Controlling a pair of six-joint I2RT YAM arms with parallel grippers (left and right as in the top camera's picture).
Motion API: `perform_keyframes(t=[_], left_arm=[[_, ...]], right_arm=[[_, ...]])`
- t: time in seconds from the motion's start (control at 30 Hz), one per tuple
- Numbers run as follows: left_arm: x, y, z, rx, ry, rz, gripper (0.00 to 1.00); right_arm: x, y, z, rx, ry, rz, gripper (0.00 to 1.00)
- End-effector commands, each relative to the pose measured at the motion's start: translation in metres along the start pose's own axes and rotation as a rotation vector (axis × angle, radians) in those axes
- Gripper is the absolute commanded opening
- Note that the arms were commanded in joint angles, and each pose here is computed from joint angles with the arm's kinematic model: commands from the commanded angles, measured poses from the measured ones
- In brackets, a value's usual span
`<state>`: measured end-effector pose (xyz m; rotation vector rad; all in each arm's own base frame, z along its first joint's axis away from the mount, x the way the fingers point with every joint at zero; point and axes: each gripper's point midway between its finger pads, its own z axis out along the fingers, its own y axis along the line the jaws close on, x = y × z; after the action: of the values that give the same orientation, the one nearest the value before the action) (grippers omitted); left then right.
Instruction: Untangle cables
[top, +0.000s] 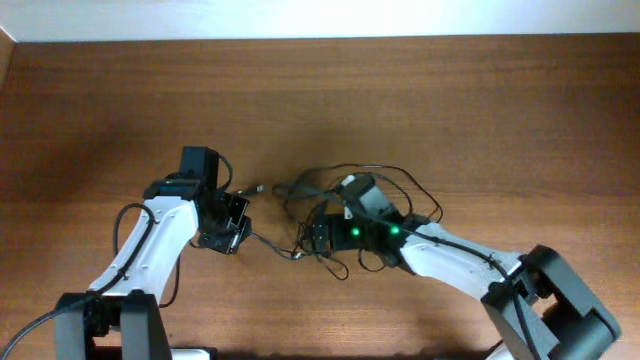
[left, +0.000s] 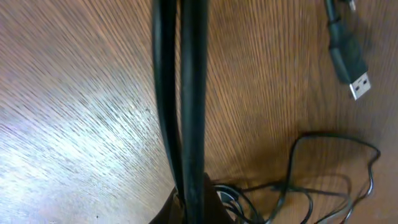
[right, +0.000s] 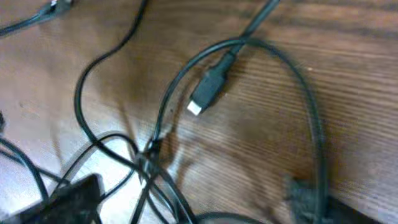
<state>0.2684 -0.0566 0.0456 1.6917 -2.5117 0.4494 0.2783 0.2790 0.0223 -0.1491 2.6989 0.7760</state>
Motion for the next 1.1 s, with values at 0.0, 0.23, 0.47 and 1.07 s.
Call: perform_keyframes(t=[0.0, 0.23, 0.47, 1.07], left_arm=[[0.008, -0.003, 0.001, 0.013, 0.049, -0.002, 0.02], [0.005, 0.001, 0.001, 0.001, 0.031, 0.323, 0.00], [-0.025, 0.002, -0.013, -0.039, -0.087, 0.461, 0.00], [-0.108, -0.040, -0.281, 0.365, -0.750, 0.391, 0.08]], right_arm=[[-0.007, -0.024, 0.003, 0.064, -0.017, 0.038, 0.45], [-0.018, -0.079, -0.020, 0.129, 0.014, 0.209, 0.04], [-0.023, -0.173, -0.063, 0.268, 0.008, 0.495, 0.04], [-0.081, -0.195, -0.158, 0.341, -0.083, 0.468, 0.04]])
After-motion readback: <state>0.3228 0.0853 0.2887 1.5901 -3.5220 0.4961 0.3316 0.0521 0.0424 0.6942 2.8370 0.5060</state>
